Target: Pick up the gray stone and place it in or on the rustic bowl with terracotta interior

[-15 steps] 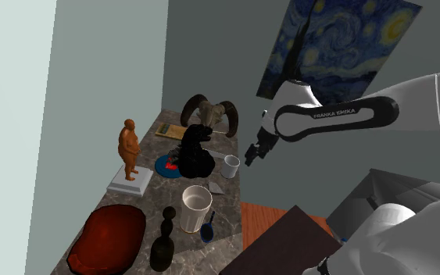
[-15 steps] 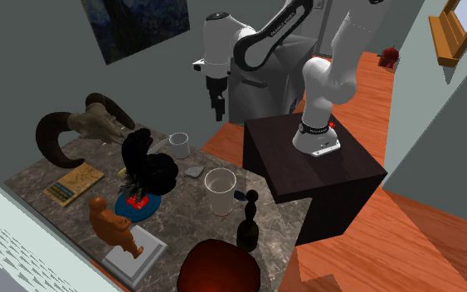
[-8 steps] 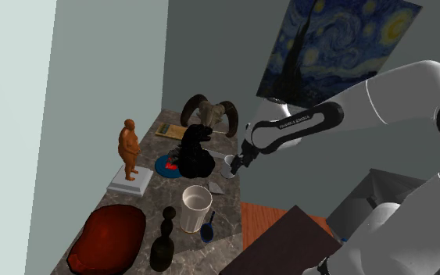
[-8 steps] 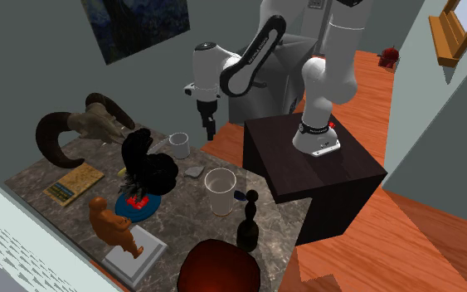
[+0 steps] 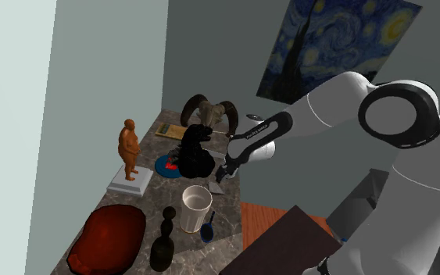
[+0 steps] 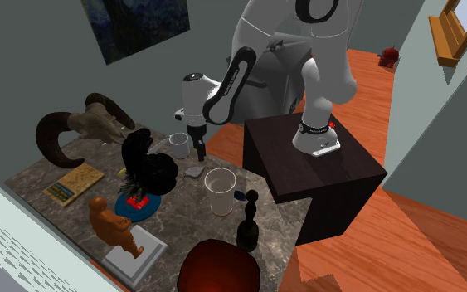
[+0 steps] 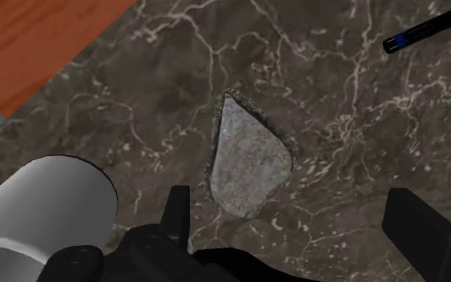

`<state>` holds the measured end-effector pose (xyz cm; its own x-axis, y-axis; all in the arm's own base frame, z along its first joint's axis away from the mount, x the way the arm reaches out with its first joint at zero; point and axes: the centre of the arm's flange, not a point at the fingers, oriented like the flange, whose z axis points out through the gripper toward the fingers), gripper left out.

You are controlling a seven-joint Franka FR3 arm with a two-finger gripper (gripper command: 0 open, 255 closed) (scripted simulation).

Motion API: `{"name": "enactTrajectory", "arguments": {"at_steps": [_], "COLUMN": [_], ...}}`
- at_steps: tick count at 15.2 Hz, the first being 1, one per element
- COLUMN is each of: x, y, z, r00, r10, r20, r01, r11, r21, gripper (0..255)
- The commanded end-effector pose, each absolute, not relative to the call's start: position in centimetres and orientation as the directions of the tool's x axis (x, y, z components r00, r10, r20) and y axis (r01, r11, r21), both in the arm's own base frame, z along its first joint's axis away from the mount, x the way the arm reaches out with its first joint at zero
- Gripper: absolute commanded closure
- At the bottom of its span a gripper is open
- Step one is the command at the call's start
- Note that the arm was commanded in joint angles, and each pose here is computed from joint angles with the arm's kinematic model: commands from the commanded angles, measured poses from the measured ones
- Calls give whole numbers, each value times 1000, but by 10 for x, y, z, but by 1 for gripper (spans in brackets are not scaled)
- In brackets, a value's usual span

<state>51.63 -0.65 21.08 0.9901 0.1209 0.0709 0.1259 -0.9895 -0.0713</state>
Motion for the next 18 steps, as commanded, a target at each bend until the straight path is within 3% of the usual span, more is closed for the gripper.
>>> {"name": "enactTrajectory", "arguments": {"at_steps": [1,11,18], "x": [527,546,546], "y": [-4,6,6], "z": [186,117,114], "r00": [989,986,986], "r10": [132,147,147], "r20": [71,72,72], "r01": [137,153,153], "r11": [-987,-984,-984], "r21": [-79,-89,-89], "gripper": [0,0,0]}}
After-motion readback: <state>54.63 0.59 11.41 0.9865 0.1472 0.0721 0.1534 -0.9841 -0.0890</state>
